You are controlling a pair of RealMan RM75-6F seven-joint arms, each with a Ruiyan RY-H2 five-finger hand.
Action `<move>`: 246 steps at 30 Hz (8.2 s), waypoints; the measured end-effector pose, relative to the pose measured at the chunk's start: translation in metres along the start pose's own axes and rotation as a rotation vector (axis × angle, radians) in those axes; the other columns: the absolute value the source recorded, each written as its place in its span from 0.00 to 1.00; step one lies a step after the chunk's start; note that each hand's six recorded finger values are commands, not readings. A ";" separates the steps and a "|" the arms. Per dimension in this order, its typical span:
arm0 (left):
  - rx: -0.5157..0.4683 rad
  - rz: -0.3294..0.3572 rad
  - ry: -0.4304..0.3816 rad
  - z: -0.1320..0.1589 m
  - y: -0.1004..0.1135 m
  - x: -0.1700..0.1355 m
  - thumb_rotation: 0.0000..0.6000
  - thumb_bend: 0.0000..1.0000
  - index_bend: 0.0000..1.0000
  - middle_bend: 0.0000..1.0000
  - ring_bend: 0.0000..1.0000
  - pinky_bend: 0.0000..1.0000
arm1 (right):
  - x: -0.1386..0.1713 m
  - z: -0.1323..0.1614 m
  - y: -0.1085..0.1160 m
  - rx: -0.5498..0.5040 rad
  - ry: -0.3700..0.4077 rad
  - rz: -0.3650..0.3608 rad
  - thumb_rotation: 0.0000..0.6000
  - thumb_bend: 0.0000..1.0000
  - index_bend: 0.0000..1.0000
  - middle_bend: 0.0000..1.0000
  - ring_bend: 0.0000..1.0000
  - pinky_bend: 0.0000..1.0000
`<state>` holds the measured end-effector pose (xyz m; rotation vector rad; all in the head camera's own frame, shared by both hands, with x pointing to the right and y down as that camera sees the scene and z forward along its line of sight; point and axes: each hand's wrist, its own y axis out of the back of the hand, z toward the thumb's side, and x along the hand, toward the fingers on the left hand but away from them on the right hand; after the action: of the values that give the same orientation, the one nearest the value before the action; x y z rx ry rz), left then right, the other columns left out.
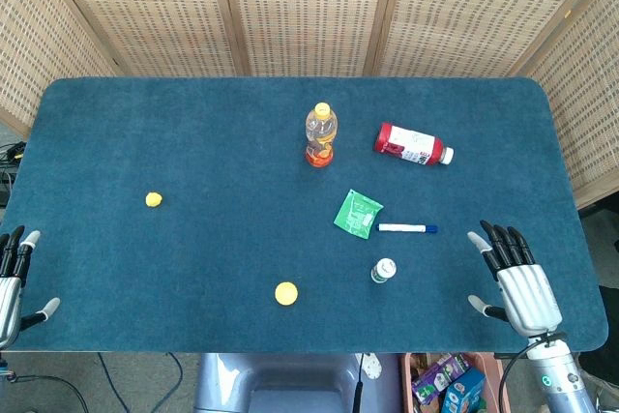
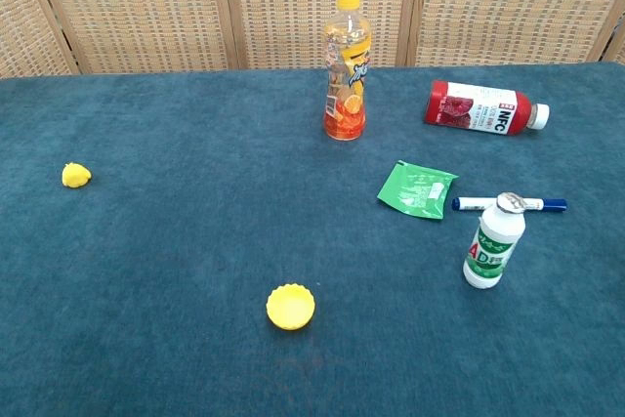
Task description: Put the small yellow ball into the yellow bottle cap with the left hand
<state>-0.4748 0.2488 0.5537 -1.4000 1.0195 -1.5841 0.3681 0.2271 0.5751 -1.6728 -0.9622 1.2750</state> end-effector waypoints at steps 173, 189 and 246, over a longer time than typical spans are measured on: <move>0.107 -0.231 -0.184 0.127 -0.098 0.240 1.00 0.24 0.57 0.00 0.00 0.00 | -0.022 -0.057 -0.032 0.026 -0.191 0.068 1.00 0.00 0.00 0.00 0.00 0.00; 0.042 -0.194 -0.384 0.194 -0.066 0.213 1.00 0.24 0.57 0.00 0.00 0.00 | -0.022 -0.057 -0.030 0.013 -0.191 0.064 1.00 0.00 0.00 0.00 0.00 0.00; 0.111 -0.313 -0.951 0.360 -0.072 0.065 1.00 0.24 0.57 0.00 0.00 0.00 | -0.020 -0.085 -0.017 -0.035 -0.271 0.027 1.00 0.00 0.00 0.00 0.00 0.00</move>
<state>-0.1262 0.1902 0.6715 -1.9831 0.1456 -0.9213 0.4451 0.2029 0.6122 -1.5700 -1.1290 1.5391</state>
